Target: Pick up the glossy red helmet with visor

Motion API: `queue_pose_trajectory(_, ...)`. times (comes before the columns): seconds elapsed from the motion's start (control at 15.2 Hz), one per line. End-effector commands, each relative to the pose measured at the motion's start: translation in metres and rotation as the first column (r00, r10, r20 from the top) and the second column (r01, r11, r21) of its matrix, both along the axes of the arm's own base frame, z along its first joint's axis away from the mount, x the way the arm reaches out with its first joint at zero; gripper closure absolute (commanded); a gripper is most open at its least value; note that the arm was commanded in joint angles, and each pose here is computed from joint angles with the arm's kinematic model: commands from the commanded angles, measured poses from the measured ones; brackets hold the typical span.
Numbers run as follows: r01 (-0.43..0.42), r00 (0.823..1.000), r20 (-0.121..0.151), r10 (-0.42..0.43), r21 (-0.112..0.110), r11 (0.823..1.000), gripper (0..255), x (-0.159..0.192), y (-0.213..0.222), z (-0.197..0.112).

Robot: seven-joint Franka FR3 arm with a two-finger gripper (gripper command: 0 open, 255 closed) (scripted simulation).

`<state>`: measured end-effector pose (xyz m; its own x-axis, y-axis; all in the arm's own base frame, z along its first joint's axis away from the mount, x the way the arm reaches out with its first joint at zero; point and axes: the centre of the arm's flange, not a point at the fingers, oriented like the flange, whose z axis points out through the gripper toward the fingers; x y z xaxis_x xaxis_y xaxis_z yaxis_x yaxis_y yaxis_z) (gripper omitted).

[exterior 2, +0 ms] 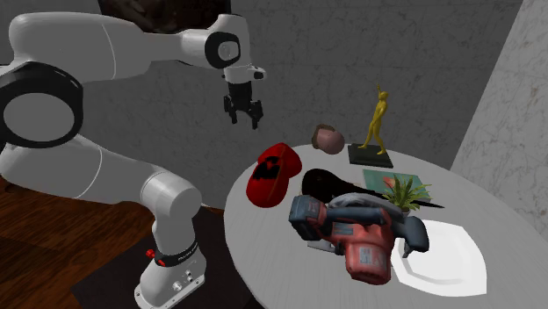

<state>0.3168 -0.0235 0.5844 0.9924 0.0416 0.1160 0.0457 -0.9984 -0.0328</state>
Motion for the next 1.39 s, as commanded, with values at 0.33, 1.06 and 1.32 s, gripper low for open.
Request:
queue_pose_trajectory(0.33, -0.518, 0.843, -0.281, 0.458, -0.195, 0.833, 0, 0.072, 0.032, -0.051)
queue_pose_trajectory(1.06, -0.995, 0.086, -0.756, 0.648, -0.091, 0.027, 0, 0.112, 0.100, -0.197)
queue_pose_trajectory(1.32, -0.995, 0.086, -0.756, 0.648, -0.091, 0.027, 0, 0.112, 0.100, -0.218)
